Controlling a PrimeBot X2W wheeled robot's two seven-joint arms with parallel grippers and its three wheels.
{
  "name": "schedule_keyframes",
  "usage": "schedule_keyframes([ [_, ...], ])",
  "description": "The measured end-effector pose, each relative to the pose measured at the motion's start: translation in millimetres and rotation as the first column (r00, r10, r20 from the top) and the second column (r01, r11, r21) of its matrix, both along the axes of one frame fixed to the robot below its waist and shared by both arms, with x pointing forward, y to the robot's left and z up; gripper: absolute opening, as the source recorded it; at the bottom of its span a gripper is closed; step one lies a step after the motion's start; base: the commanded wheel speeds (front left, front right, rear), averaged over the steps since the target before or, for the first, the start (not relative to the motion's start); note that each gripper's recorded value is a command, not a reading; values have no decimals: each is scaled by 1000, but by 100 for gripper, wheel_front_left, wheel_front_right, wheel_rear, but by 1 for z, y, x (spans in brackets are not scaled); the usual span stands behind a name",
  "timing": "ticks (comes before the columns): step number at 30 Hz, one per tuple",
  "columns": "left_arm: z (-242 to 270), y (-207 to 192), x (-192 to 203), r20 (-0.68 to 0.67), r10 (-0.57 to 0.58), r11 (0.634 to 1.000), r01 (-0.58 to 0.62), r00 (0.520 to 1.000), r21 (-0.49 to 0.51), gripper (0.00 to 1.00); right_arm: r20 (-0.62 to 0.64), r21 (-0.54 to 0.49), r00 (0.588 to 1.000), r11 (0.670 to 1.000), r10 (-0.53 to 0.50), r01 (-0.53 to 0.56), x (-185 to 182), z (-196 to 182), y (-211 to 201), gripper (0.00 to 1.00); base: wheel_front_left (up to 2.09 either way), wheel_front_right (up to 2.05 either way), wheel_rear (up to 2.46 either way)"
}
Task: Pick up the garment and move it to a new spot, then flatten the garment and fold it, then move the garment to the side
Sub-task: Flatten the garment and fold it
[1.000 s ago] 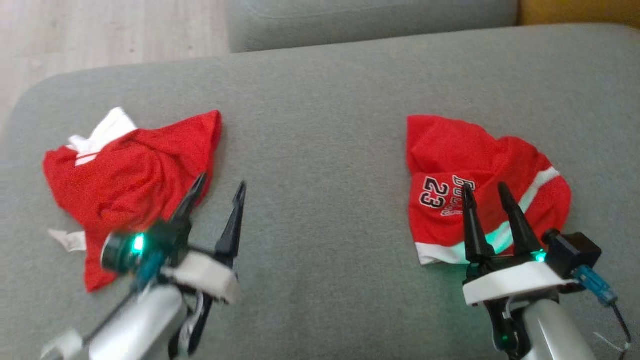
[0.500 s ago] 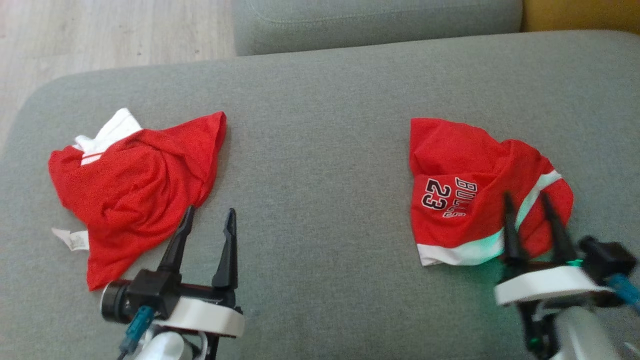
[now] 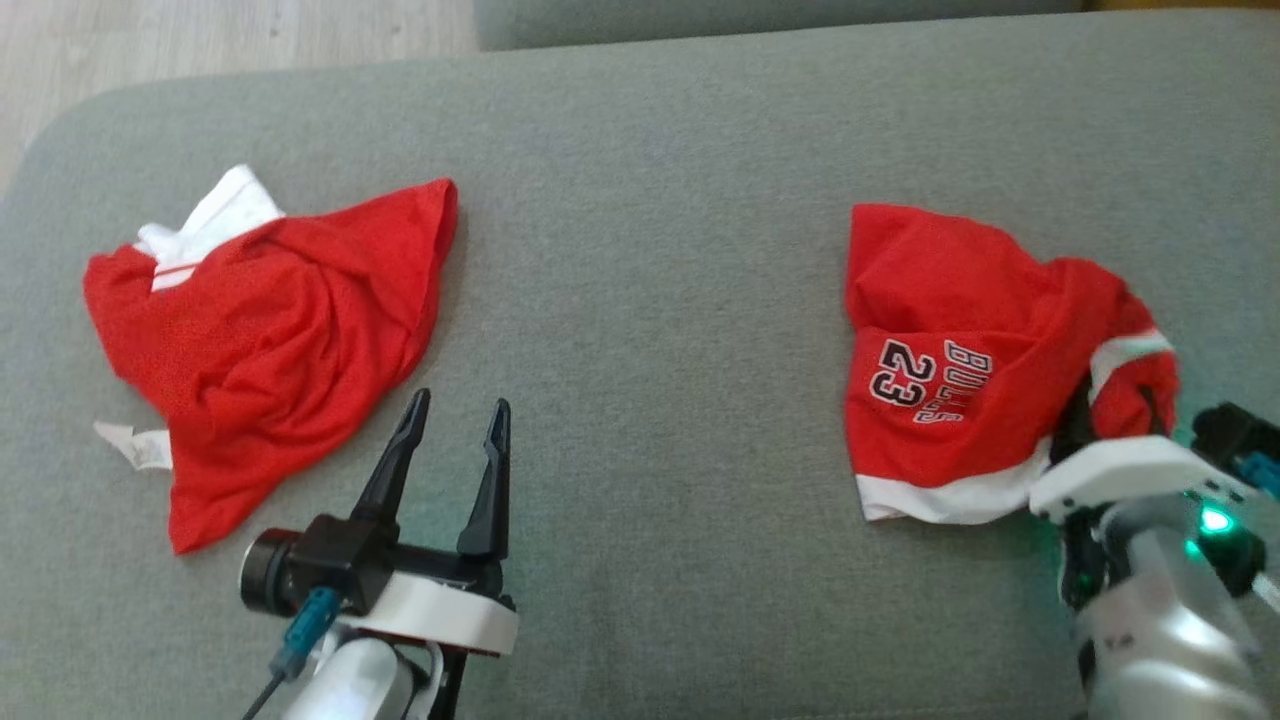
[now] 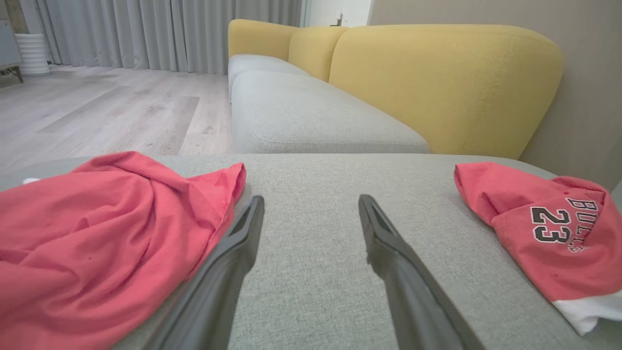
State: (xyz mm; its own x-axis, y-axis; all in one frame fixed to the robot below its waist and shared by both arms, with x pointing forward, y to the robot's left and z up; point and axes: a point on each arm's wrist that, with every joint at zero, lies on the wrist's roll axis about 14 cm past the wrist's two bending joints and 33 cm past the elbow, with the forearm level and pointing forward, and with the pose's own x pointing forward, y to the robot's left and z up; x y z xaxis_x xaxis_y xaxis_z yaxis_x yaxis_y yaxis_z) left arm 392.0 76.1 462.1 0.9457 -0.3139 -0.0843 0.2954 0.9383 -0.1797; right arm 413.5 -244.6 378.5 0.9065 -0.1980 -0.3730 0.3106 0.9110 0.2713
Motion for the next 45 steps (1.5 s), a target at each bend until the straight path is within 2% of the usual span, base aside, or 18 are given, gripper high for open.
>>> schedule_keyframes([
  [5, -5, 6, 5, -7, 15, 1000, -15, 1000, 2, 100, -65, 51, 998, 999, 9, -6, 20, -13, 14, 100, 0, 0, 0],
  [6, -6, 6, 6, -10, 17, 1000, -17, 1000, 1, 100, -64, 60, 998, 998, 3, 1, 24, -12, 14, 83, 0, 0, 0],
  [7, -7, 6, 5, -14, 16, 1000, -16, 1000, 2, 100, -56, 65, 998, 998, -9, 13, 28, -10, 12, 27, 0, 0, 0],
  [8, -9, 6, 5, -18, 18, 1000, -18, 1000, 1, 100, -43, 65, 999, 998, -23, 25, 30, -7, 9, 0, 0, 0, 0],
  [13, -6, 8, 6, -6, 27, 1000, -27, 1000, 3, 100, 134, -6, 986, 995, -97, 99, 48, 45, -26, 0, 0, 0, 0],
  [18, 8, 4, 4, 27, 26, 999, -26, 999, -20, 100, 330, -65, 934, 984, -136, 166, 53, 112, -54, 0, 0, 0, 0],
  [26, 25, 7, -6, 69, 51, 997, -47, 996, -54, 100, 551, -244, 832, 942, -63, 232, 61, 223, -67, 0, 0, 0, 0],
  [31, 25, 14, -18, 65, 74, 996, -71, 995, -58, 100, 641, -280, 767, 934, 10, 222, 77, 295, -47, 0, 0, 0, 0],
  [35, 28, 22, -21, 78, 98, 994, -94, 992, -56, 100, 620, -281, 781, 950, 70, 138, 80, 286, -23, 0, 0, 0, 0],
  [39, 31, 21, -18, 90, 91, 995, -86, 992, -51, 100, 532, -296, 833, 955, 152, 15, 71, 237, 4, 0, 0, 0, 0],
  [42, 34, 17, -16, 104, 74, 997, -70, 992, -44, 100, 464, -320, 852, 942, 245, -97, 57, 203, 33, 0, 0, 0, 0],
  [43, 34, 17, -16, 104, 74, 997, -70, 992, -44, 100, 464, -320, 852, 942, 245, -97, 57, 203, 33, 0, 0, 0, 0],
  [45, 34, 15, -14, 108, 65, 997, -61, 992, -40, 100, 425, -352, 847, 920, 319, -169, 45, 186, 54, 0, 0, 0, 0],
])
